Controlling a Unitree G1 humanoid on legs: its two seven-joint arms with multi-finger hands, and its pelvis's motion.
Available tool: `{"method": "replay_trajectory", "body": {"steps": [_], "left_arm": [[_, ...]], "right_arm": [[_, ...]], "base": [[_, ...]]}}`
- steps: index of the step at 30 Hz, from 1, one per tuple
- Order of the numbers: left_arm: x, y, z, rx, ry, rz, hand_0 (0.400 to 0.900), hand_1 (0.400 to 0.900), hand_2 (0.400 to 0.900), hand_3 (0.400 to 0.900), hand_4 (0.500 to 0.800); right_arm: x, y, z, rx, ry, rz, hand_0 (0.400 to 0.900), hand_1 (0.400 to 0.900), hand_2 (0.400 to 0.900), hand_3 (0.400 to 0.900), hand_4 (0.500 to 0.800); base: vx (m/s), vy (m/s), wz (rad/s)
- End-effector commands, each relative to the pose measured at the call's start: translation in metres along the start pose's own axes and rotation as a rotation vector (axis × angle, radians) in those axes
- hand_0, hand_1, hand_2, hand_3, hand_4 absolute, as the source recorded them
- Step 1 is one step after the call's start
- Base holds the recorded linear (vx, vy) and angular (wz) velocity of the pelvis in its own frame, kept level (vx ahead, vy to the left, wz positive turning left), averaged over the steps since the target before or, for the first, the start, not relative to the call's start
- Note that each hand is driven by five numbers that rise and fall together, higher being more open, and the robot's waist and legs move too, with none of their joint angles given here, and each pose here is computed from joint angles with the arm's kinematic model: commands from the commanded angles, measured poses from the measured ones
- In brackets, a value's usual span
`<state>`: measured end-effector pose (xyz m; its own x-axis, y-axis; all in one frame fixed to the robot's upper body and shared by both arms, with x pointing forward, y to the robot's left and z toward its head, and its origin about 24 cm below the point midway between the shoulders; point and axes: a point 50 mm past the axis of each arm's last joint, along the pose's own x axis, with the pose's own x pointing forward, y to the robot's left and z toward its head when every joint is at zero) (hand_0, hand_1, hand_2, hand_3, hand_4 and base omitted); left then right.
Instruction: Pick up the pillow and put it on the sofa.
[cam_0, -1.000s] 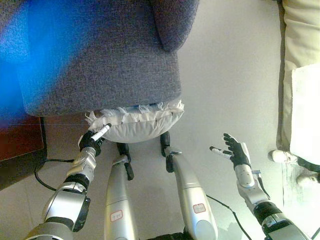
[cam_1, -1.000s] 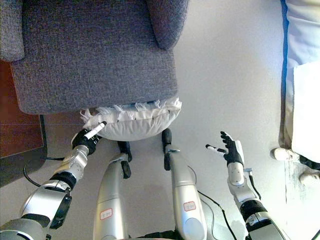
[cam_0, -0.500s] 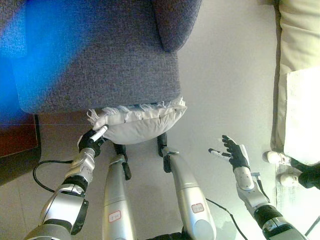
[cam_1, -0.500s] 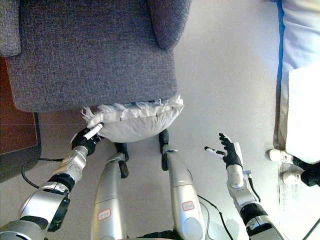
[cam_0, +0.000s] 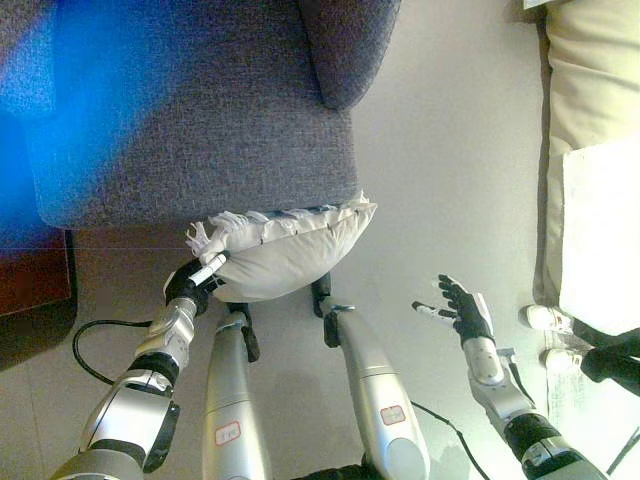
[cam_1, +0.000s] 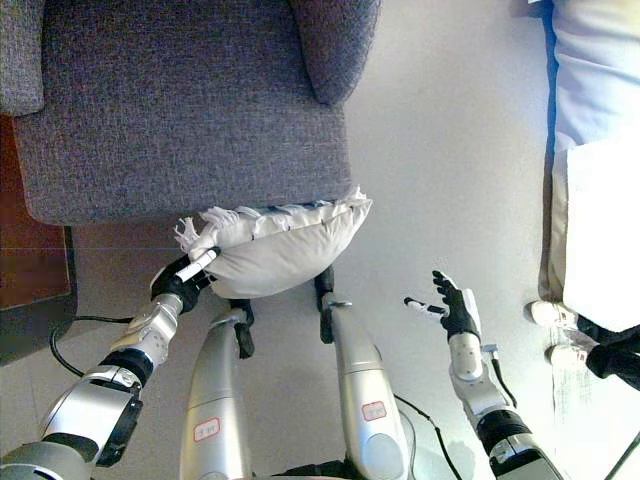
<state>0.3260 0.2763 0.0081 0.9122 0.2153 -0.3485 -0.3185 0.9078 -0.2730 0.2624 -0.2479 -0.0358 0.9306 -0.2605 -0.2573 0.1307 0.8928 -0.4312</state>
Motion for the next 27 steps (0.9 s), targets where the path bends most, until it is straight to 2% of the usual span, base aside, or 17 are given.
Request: {"method": "replay_trajectory", "body": {"steps": [1,5,11,17,22,27], "left_arm": [[0.001,-0.015,0.021,0.013,-0.119,-0.125,0.400,0.400,0.400,0.400,0.500],[-0.003,-0.015,0.007,0.036,-0.091,-0.136,0.400,0.400,0.400,0.400,0.500],[-0.015,-0.005,-0.036,0.083,0.004,-0.117,0.400,0.400,0.400,0.400,0.500],[-0.038,0.020,-0.083,0.094,0.114,-0.102,0.400,0.400,0.400,0.400,0.500],[-0.067,0.045,-0.118,0.114,0.212,-0.077,0.400,0.400,0.400,0.400,0.500],[-0.078,0.052,-0.123,0.197,0.200,-0.083,0.400,0.400,0.400,0.400,0.500]], "right_arm": [[-0.009,-0.018,-0.007,0.021,-0.006,-0.080,0.900,0.900,0.900,0.900,0.800],[-0.011,-0.016,-0.011,0.016,0.009,-0.079,0.900,0.900,0.900,0.900,0.800],[-0.016,-0.017,-0.032,-0.004,0.083,-0.077,0.900,0.900,0.900,0.900,0.800],[-0.031,-0.020,-0.066,-0.062,0.210,-0.057,0.900,0.900,0.900,0.900,0.800],[-0.047,-0.026,-0.093,-0.113,0.332,-0.046,0.900,0.900,0.900,0.900,0.800],[-0.058,-0.030,-0.110,-0.147,0.434,-0.035,0.900,0.900,0.900,0.900,0.800]], "base": [[0.000,0.000,0.00],[0.001,0.017,-0.05],[0.011,0.038,-0.07],[0.059,0.037,-0.08],[0.121,0.049,-0.12],[0.150,0.046,-0.10]]}}
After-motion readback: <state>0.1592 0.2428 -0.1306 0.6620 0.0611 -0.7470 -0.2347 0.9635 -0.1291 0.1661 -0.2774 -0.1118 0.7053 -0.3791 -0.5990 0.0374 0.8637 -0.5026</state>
